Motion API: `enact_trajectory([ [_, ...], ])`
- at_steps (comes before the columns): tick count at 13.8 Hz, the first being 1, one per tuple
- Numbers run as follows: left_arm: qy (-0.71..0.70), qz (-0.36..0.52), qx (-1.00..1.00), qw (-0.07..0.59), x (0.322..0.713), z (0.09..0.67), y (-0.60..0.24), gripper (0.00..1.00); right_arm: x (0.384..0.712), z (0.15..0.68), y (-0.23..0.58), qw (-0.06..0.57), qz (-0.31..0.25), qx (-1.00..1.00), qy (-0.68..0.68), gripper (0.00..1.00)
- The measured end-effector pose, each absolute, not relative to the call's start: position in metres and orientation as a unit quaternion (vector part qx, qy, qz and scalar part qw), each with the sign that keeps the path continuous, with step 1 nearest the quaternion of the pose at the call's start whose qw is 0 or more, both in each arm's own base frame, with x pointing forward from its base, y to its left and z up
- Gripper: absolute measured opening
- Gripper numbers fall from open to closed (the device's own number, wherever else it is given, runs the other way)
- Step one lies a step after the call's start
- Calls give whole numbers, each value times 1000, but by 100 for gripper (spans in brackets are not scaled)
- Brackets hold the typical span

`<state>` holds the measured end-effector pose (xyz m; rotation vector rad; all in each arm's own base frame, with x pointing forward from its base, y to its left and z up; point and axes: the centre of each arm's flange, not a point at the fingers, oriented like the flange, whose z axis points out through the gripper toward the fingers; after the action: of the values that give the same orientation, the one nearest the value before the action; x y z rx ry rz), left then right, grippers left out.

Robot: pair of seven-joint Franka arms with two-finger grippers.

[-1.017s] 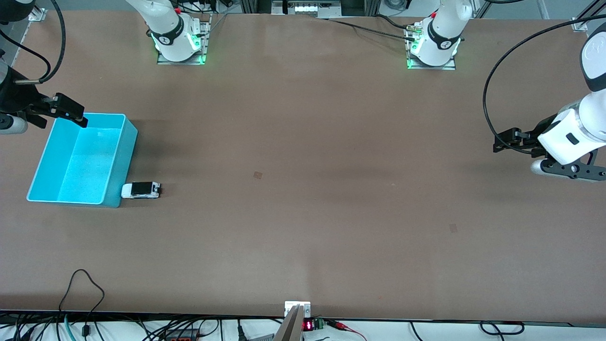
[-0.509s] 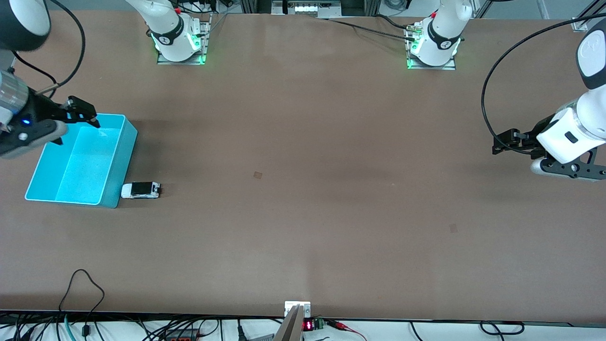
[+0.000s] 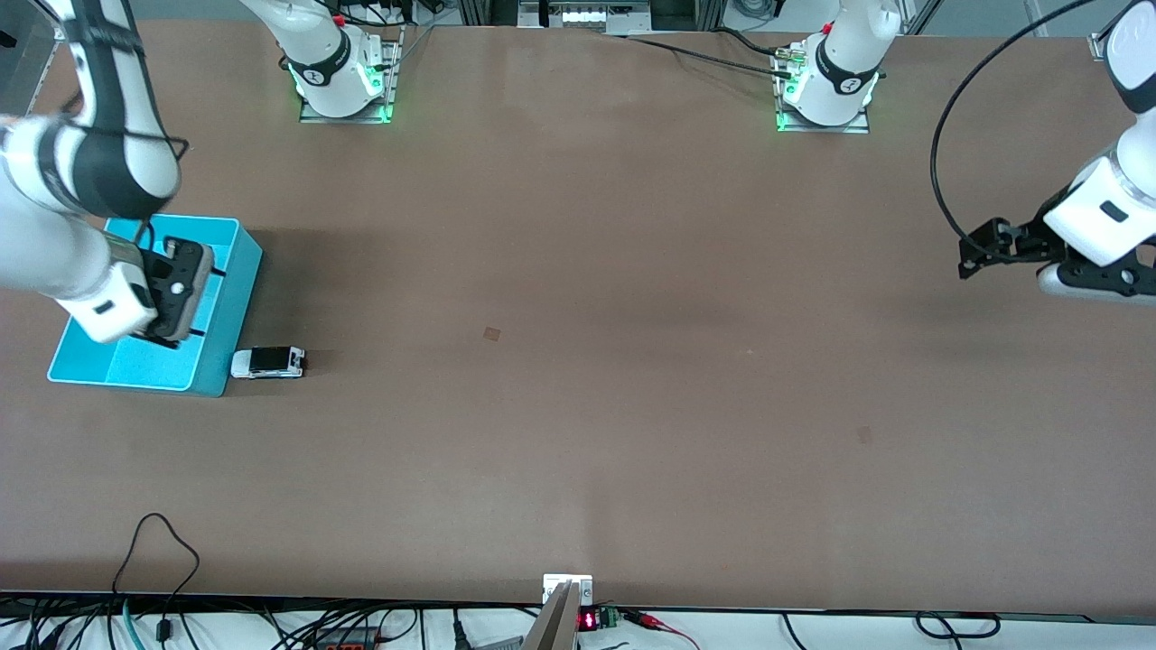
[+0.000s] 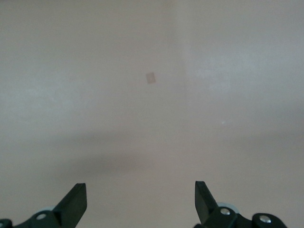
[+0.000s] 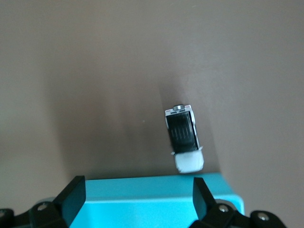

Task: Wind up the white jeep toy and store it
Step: 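Reach the right gripper down to the jeep beside the blue bin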

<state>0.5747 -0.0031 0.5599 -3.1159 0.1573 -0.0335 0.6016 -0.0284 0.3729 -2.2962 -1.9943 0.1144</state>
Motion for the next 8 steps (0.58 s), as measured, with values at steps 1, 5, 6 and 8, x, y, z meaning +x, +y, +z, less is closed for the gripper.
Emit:
enact_trajectory([
  [1, 50, -10, -999, 12, 574, 561, -3, 100, 601, 355, -30, 47, 33, -744, -665, 100],
  [5, 50, -3, -999, 12, 573, 558, -2, 100, 602, 298, -39, 23, 7, -744, -667, 100],
  [6, 50, -1, -999, 12, 572, 558, -2, 100, 603, 285, -42, 20, 4, -744, -668, 100],
  [8, 49, 1, -999, 12, 572, 556, -1, 100, 607, 264, -42, 15, -3, -744, -668, 100],
])
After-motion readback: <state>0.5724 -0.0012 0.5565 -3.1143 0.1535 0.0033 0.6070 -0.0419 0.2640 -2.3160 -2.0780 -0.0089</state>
